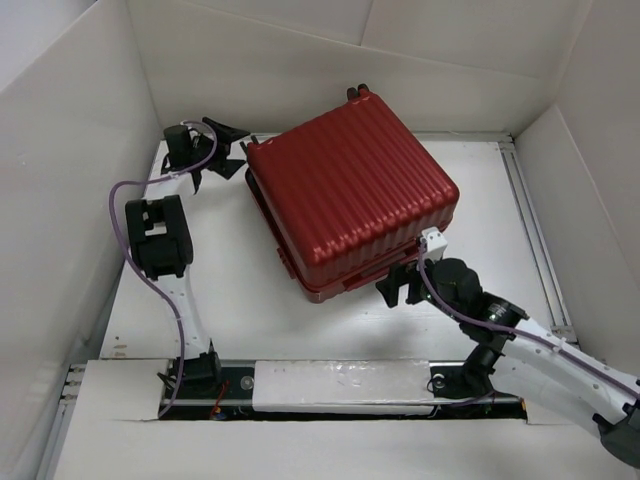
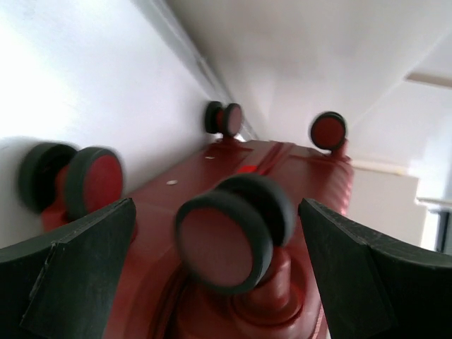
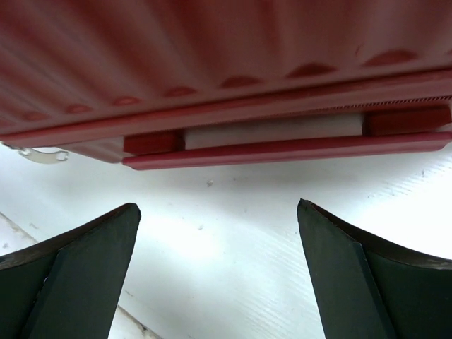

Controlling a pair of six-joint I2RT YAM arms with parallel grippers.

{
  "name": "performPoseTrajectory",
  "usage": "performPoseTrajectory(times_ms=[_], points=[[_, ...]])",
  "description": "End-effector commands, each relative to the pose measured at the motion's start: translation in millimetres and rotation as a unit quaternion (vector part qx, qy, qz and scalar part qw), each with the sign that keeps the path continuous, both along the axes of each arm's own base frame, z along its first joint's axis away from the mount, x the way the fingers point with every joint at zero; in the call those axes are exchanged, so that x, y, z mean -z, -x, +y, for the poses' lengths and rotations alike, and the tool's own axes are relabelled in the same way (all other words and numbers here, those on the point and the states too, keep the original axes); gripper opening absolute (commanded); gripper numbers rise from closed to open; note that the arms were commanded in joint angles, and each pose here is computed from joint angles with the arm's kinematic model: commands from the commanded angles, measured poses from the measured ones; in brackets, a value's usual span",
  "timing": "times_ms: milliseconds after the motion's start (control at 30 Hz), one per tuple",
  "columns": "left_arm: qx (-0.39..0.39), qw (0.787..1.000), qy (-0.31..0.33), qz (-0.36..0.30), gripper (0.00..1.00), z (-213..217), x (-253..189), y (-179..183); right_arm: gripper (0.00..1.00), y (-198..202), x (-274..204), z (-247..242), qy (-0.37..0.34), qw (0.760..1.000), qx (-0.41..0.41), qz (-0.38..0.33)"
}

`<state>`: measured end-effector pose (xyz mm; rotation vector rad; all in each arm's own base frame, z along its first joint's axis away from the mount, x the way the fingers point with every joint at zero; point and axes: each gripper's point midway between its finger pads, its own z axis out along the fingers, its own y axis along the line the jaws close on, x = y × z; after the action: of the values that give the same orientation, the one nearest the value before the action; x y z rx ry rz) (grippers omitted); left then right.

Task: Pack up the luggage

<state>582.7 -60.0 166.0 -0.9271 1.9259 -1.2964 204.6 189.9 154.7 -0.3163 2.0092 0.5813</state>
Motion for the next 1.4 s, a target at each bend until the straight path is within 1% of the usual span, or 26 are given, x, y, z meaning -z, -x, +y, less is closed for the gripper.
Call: performPoseTrajectory(times_ms=[0, 133, 333, 367, 400, 433, 467, 500, 533, 600, 633, 700, 733, 767, 800, 867, 900, 967, 1033, 1067, 1100, 1167, 1200, 1267, 1300, 1367], points=[[0.047, 0.995, 0.028, -0.086, 1.00, -19, -56, -9, 0.99, -7, -6, 6, -0.017, 1.000, 0.007, -0.016], [0.067, 0.992, 0.053, -0.092, 1.00, -41, -58, -9, 0.99, -7, 2, 6, -0.009, 1.000, 0.007, -0.009], [0.066, 0.989, 0.079, -0.104, 1.00, -47, -60, -8, 0.99, -7, 7, 9, -0.016, 1.000, 0.010, -0.006], [0.066, 0.988, 0.084, -0.111, 0.97, -47, -66, -6, 0.99, -5, 10, 9, -0.016, 1.000, 0.006, -0.004], [0.065, 0.987, 0.091, -0.114, 0.88, -47, -65, -4, 0.99, -6, 5, 11, -0.033, 0.999, 0.008, -0.011], [0.065, 0.986, 0.113, -0.101, 0.82, -49, -58, 1, 0.99, -4, 6, 13, -0.040, 0.999, 0.003, -0.007], [0.073, 0.981, 0.121, -0.134, 0.73, -50, -70, 5, 0.99, -2, 1, 16, -0.048, 0.999, -0.002, -0.013], [0.073, 0.978, 0.133, -0.143, 0.53, -50, -78, 8, 0.99, -1, 8, 15, -0.043, 0.999, -0.002, -0.009], [0.072, 0.977, 0.147, -0.136, 0.26, -51, -70, 14, 0.99, -1, 8, 15, -0.046, 0.999, 0.000, -0.006], [0.077, 0.969, 0.167, -0.167, 0.06, -51, -88, 22, 0.97, 1, 8, 17, -0.046, 0.999, -0.005, -0.006], [0.072, 0.969, 0.166, -0.169, 0.00, -46, -90, 27, 0.97, 0, 8, 15, -0.045, 0.999, 0.001, -0.008], [0.071, 0.970, 0.163, -0.165, 0.00, -46, -91, 34, 0.97, -4, 9, 15, -0.042, 0.999, 0.010, -0.003], [0.067, 0.971, 0.139, -0.181, 0.00, -40, -102, 39, 0.97, -9, 7, 13, -0.042, 0.999, 0.029, -0.004], [0.061, 0.973, 0.126, -0.181, 0.00, -33, -103, 41, 0.97, -12, 13, 12, -0.029, 0.999, 0.036, 0.003], [0.058, 0.978, 0.119, -0.160, 0.00, -34, -92, 47, 0.97, -16, 12, 14, -0.032, 0.999, 0.043, 0.005], [0.051, 0.978, 0.091, -0.181, 0.00, -23, -106, 59, 0.96, -25, 16, 23, -0.024, 0.999, 0.048, 0.009], [0.050, 0.980, 0.088, -0.170, 0.00, -24, -98, 66, 0.96, -29, 18, 26, -0.009, 0.999, 0.041, 0.003], [0.058, 0.980, 0.077, -0.174, 0.00, -28, -107, 83, 0.95, -51, 9, 25, 0.006, 0.998, 0.062, -0.011], [0.054, 0.986, 0.061, -0.148, 0.00, -25, -87, 98, 0.95, -75, 14, 18, 0.047, 0.996, 0.079, -0.017], [0.055, 0.986, 0.055, -0.146, 0.00, -26, -86, 106, 0.95, -88, -2, 21, 0.046, 0.995, 0.083, -0.032], [0.057, 0.985, 0.047, -0.159, 0.00, -28, -99, 118, 0.92, -95, -6, 23, 0.049, 0.995, 0.079, -0.035], [0.052, 0.987, 0.038, -0.147, 0.00, -29, -88, 135, 0.88, -97, -19, 26, 0.053, 0.995, 0.070, -0.043], [0.049, 0.984, 0.030, -0.167, 0.00, -27, -104, 147, 0.86, -95, -29, 26, 0.044, 0.996, 0.066, -0.049], [0.042, 0.987, 0.017, -0.154, 0.00, -23, -98, 159, 0.81, -79, -51, 21, 0.015, 0.996, 0.067, -0.055], [0.043, 0.986, 0.012, -0.159, 0.00, -24, -103, 163, 0.81, -65, -45, 23, 0.011, 0.997, 0.056, -0.046], [0.038, 0.987, 0.003, -0.154, 0.00, -20, -103, 176, 0.73, -41, -51, 17, -0.037, 0.997, 0.052, -0.044]])
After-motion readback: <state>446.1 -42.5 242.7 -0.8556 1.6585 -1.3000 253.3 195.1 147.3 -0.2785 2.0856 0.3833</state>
